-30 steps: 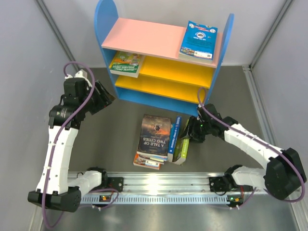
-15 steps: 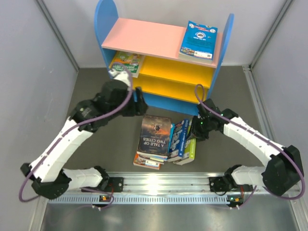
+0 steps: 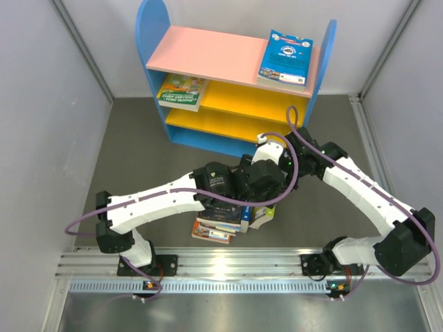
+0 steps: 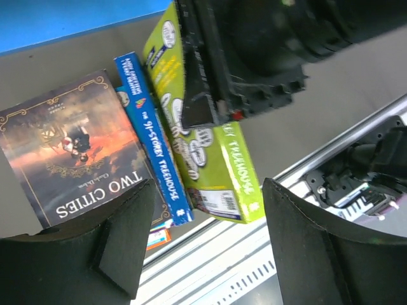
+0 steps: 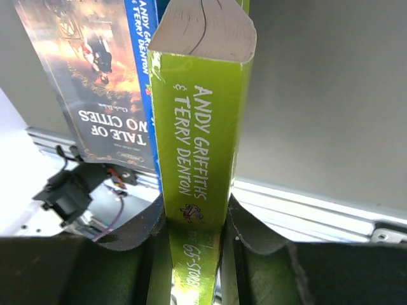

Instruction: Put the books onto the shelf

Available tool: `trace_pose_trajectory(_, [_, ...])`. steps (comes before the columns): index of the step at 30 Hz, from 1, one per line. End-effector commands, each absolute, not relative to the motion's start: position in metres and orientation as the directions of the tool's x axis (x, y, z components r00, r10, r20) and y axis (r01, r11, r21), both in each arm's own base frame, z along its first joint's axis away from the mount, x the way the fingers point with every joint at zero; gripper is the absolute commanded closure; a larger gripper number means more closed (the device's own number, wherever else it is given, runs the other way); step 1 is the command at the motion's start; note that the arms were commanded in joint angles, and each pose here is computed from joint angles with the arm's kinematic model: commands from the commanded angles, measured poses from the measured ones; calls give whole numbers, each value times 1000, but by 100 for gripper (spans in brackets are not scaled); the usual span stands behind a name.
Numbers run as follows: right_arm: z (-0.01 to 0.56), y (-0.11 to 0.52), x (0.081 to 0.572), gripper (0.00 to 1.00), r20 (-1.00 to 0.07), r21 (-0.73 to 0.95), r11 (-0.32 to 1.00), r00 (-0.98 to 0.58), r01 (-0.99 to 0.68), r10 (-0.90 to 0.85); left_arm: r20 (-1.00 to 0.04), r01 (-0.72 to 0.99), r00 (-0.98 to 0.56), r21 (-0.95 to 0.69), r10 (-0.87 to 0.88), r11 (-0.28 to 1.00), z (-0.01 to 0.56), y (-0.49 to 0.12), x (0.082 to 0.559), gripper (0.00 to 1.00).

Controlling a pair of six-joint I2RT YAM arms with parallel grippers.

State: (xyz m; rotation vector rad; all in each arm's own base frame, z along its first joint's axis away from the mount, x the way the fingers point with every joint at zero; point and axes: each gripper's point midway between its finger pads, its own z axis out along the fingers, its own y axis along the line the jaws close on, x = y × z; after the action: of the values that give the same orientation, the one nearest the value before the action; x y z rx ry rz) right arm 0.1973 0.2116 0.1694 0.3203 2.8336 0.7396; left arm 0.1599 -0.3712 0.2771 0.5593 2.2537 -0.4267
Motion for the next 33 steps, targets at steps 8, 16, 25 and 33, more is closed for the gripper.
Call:
trace_pose_trajectory(8, [223,245,211,100,-97,627,760,-951,172,294,-775,587,-573,-164,264,792,291,-402,124,26])
trace_pose_trajectory(16, [233,249,215,100,-96,641,750,-952,164,291,-691,521,-619,-6,373,854,233,-397,127,38])
trace_pose_trajectory(25, [238,248,211,100,-92,654,738,-952,163,292,-669,357,-644,165,370,919,214,-368,154,61])
trace_pose_trajectory(33, [238,245,212,100,-90,656,735,-949,173,304,-631,320,-667,237,395,917,210,-346,154,39])
